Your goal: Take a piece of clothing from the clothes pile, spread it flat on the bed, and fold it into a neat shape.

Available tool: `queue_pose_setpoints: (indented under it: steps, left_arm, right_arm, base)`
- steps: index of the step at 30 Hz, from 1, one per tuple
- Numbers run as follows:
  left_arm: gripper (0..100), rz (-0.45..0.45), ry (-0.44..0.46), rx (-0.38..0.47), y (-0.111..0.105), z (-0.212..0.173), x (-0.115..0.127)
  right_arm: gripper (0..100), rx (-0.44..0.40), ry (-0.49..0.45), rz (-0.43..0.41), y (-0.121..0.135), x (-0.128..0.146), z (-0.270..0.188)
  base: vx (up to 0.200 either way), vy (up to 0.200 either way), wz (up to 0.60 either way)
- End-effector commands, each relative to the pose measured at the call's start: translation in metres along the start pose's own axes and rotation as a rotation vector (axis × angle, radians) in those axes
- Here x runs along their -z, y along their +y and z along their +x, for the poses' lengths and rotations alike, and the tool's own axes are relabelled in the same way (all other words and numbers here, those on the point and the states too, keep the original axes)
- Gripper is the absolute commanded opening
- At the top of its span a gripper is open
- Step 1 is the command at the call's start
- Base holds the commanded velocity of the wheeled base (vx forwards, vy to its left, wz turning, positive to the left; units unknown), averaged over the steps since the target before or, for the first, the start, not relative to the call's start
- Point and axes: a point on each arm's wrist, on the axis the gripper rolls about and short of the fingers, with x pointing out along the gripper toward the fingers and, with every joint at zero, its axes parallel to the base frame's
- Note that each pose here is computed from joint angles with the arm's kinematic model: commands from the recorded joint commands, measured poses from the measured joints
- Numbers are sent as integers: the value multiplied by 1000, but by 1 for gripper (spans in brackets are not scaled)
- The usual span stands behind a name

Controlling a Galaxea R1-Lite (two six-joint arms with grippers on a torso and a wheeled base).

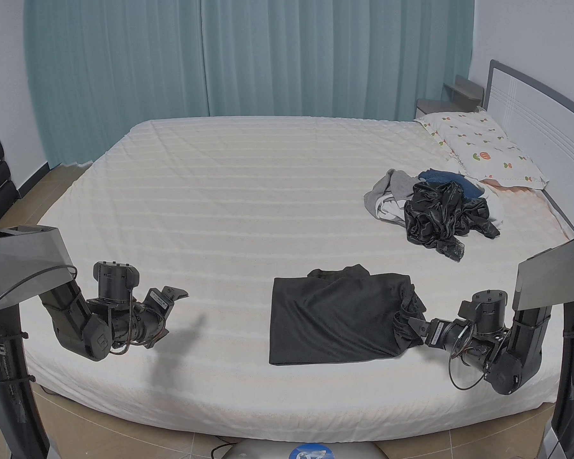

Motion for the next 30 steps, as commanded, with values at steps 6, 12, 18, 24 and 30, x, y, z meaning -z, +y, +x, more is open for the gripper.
queue_pose_setpoints:
  steps: [6, 12, 18, 24, 30]
  left_arm:
    - [100, -1, 1, -1, 0, 0, 0]
    - [100, -1, 1, -1, 0, 0, 0]
    - [100, 1, 1, -1, 0, 0, 0]
    - [100, 1, 1, -1, 0, 0, 0]
    - [100, 0, 0, -3, 1, 0, 0]
  right_arm:
    - [100, -59, 13, -54, 30, 1, 3]
    - [100, 15, 70, -169, 42, 2, 29]
    - [100, 138, 93, -212, 25, -2, 32]
    - [100, 226, 125, -168, -9, -3, 17]
    - [100, 181, 88, -123, -23, -8, 5]
  base:
    - [0, 0, 0]
    - [0, 0, 0]
    - [0, 0, 0]
    - [0, 0, 0]
    - [0, 0, 0]
